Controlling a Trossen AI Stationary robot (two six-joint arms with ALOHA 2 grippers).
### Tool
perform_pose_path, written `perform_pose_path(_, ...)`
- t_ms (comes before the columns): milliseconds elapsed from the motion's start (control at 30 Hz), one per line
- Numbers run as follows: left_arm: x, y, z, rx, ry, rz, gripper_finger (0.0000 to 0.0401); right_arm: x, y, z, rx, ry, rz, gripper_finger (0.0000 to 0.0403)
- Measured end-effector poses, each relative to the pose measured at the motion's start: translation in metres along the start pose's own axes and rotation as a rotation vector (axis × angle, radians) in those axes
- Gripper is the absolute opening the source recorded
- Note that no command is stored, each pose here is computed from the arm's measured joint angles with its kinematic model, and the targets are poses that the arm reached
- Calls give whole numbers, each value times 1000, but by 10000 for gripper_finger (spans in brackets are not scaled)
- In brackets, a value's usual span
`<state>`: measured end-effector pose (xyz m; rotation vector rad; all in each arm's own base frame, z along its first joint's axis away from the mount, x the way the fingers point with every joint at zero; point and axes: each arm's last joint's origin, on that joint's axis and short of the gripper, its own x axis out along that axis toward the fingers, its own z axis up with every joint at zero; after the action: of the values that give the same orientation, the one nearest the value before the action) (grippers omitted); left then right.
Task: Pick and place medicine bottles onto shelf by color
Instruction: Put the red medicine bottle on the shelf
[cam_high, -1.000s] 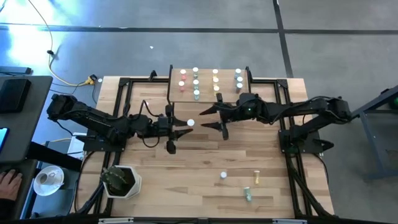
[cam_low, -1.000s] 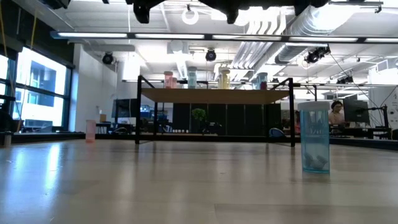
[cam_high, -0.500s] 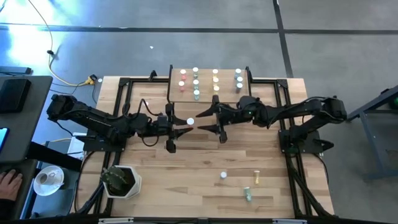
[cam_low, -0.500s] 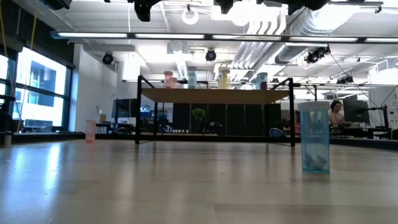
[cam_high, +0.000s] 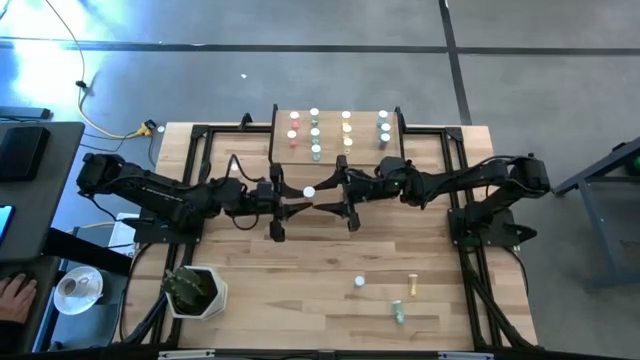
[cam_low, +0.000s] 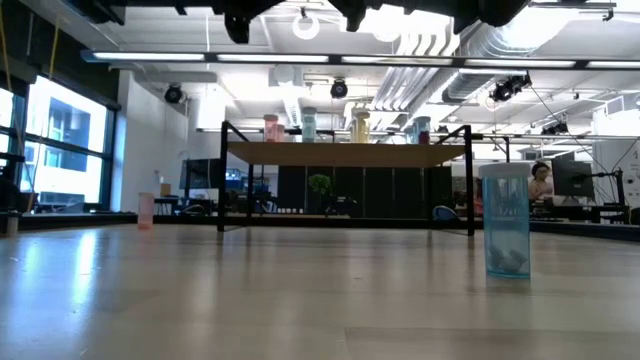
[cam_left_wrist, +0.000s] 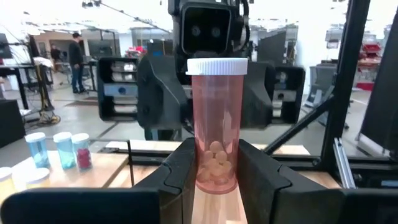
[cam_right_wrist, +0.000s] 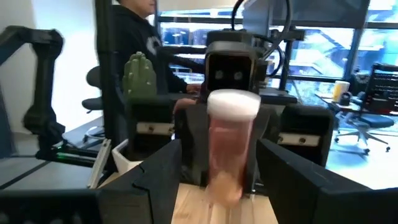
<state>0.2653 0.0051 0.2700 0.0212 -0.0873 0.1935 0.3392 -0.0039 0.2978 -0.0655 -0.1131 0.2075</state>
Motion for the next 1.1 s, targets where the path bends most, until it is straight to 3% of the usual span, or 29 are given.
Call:
perform_pose_path(433,13,1,-3,16,22,-11,84,0,0,-1,3,7,-6,194)
perform_pose_path(1100,16,5,-6,27,34,7,84,0,-1,-4,17,39,-19,103)
